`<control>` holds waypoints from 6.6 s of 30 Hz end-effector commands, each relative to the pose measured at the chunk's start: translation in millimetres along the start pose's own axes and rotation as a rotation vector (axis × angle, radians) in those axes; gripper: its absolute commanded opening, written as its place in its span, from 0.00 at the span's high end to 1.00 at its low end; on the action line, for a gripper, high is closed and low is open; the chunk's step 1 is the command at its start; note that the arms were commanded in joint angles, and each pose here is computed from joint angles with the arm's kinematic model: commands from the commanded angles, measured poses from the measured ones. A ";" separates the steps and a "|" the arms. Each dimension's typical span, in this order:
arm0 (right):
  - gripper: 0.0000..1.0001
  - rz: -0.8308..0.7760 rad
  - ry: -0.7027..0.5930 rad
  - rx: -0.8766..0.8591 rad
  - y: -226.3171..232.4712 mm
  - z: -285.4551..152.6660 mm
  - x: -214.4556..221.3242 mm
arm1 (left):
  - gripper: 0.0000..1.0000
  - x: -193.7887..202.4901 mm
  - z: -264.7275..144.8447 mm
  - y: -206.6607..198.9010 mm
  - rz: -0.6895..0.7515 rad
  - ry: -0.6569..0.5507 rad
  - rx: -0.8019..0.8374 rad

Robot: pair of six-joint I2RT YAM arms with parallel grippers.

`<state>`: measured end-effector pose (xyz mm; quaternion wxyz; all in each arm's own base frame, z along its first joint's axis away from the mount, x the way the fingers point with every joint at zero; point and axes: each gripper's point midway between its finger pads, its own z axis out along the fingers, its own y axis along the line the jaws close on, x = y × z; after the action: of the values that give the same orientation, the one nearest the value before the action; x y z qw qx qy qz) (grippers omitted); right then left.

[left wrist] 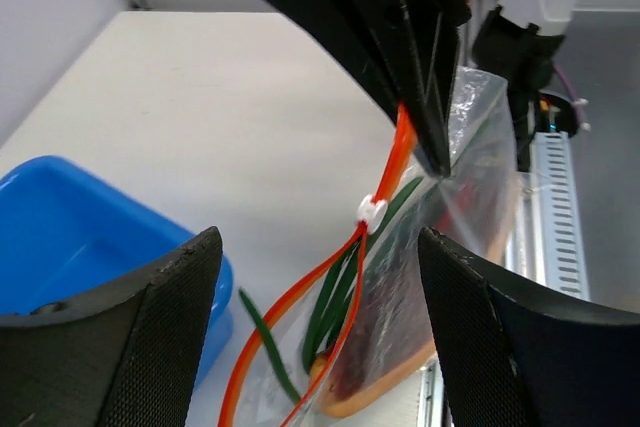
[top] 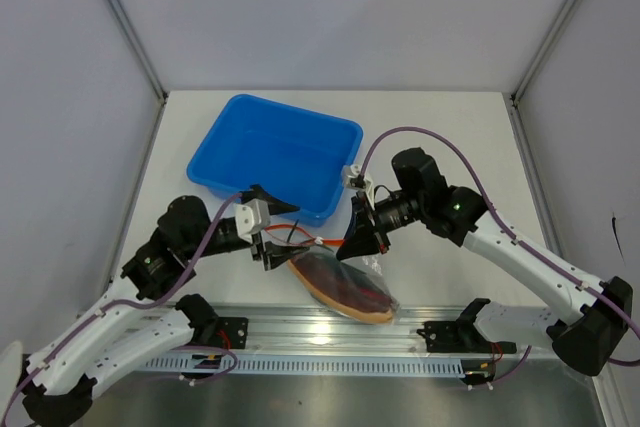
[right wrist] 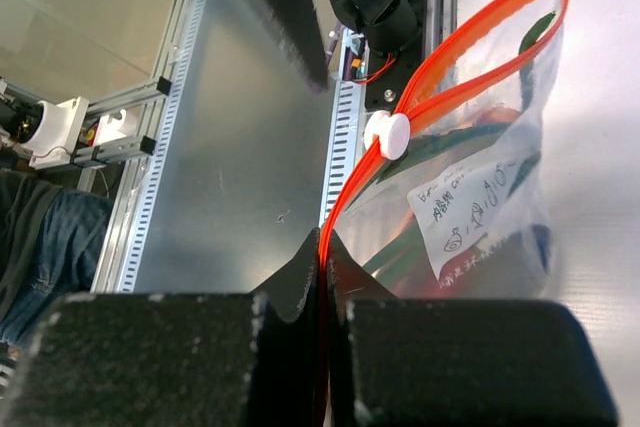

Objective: Place the food in the zip-top bag and seal the zipper
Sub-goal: Adjust the fake vegetable in the zipper food storage bag, then zip the zipper food storage bag at the center of the board, then adjust the fake vegetable in the zipper food storage bag.

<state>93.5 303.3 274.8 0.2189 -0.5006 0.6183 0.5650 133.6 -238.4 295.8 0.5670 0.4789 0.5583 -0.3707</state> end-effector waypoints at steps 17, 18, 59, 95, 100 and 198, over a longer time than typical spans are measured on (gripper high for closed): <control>1.00 -0.073 -0.005 -0.054 18.4 3.7 -14.1 | 0.51 -14.6 22.9 -39.9 0.009 0.012 0.370; 1.00 -0.073 -0.005 -0.054 19.0 3.3 -13.7 | 0.54 -14.9 22.6 -41.2 0.006 0.017 0.380; 1.00 -0.018 -0.181 0.320 -27.7 -34.3 -0.4 | 0.99 33.0 -5.0 -23.8 -0.094 0.236 0.187; 0.58 -0.063 0.217 0.192 -33.2 21.7 -8.2 | 1.00 -7.3 6.6 -18.2 -0.088 0.231 0.240; 0.87 -0.046 0.207 0.221 -41.6 24.2 -7.0 | 1.00 -10.0 8.9 -20.8 -0.086 0.218 0.256; 1.00 -0.100 0.096 0.228 -29.2 14.0 -5.0 | 1.00 33.9 -25.8 -16.5 -0.194 0.269 0.116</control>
<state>114.1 314.1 239.6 0.2407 -0.5186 0.6923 0.4403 119.3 -217.5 262.1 0.4288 0.4787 0.6589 -0.3909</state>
